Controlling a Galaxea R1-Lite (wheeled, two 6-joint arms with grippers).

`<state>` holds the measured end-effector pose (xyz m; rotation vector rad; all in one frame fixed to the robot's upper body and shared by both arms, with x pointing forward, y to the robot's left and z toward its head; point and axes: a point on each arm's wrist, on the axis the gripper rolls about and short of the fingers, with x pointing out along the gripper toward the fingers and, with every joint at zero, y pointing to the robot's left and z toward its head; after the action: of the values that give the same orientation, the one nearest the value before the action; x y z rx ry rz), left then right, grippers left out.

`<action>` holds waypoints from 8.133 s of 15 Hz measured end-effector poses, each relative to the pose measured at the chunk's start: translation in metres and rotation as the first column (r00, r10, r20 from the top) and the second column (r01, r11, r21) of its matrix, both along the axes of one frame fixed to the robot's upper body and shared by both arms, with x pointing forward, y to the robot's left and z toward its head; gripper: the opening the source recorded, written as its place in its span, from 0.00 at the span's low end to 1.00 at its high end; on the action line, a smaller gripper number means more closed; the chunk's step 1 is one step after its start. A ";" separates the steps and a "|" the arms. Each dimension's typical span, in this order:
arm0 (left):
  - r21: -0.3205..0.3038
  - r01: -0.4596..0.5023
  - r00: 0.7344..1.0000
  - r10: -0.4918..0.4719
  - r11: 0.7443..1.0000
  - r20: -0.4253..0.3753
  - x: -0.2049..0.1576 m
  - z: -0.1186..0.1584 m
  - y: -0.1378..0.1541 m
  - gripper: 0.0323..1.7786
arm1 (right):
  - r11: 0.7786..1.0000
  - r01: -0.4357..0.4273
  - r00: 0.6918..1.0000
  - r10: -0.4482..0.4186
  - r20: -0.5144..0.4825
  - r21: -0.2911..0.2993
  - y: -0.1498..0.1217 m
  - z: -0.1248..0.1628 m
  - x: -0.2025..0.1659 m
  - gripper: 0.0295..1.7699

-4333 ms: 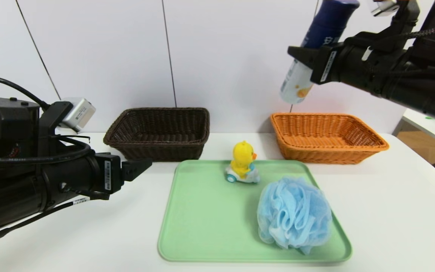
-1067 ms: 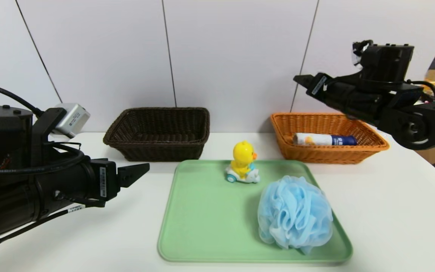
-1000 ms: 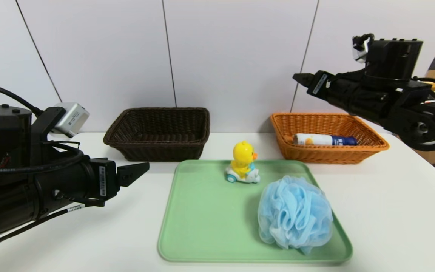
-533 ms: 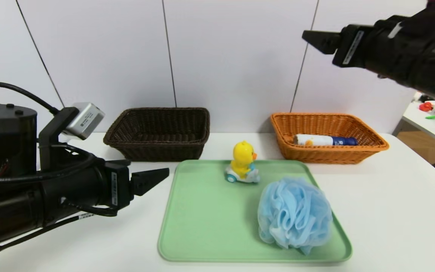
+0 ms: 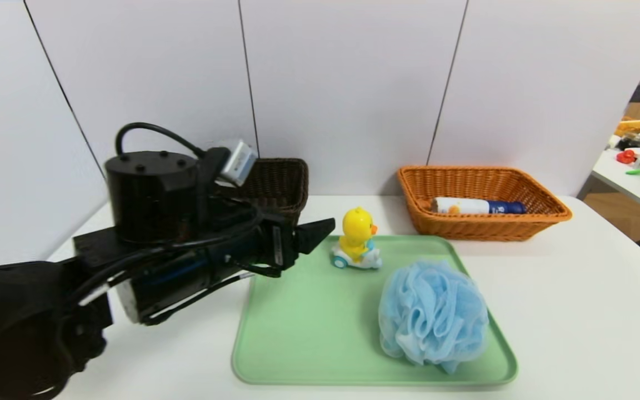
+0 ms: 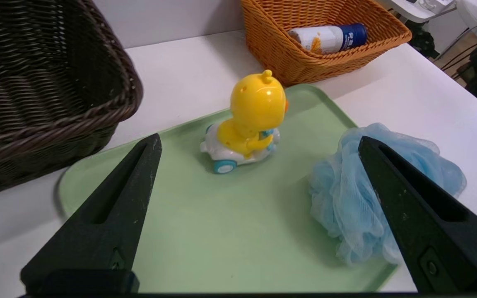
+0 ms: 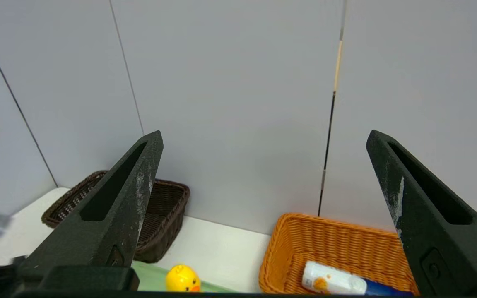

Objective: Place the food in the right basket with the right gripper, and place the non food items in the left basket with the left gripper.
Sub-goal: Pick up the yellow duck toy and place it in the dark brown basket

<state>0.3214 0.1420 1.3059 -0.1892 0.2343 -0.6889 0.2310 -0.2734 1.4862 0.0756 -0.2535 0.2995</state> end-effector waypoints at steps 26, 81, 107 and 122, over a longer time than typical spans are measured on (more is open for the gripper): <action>0.103 -0.086 0.996 0.081 0.991 0.048 0.048 -0.076 -0.096 0.95 | 0.926 0.207 0.709 -0.364 -0.604 -0.315 -0.054 -0.090 -0.054 0.96; 0.047 -0.177 0.977 0.170 0.983 0.126 0.071 -0.106 -0.109 0.18 | 0.931 0.109 0.663 -0.329 -0.672 -0.349 -0.049 -0.119 -0.054 0.96; -0.038 -0.294 0.943 0.296 0.955 0.153 0.060 0.069 -0.035 0.18 | 0.927 0.087 0.632 -0.334 -0.699 -0.364 -0.048 -0.135 -0.054 0.96; 0.351 -0.498 0.841 0.540 0.793 -0.027 0.155 0.085 0.104 0.18 | 0.928 0.075 0.630 -0.327 -0.704 -0.365 -0.047 -0.137 -0.049 0.96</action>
<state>0.4760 0.2459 1.3912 0.0318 0.3977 -0.0750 0.1820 -0.3199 1.3489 -0.1389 0.6371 0.0514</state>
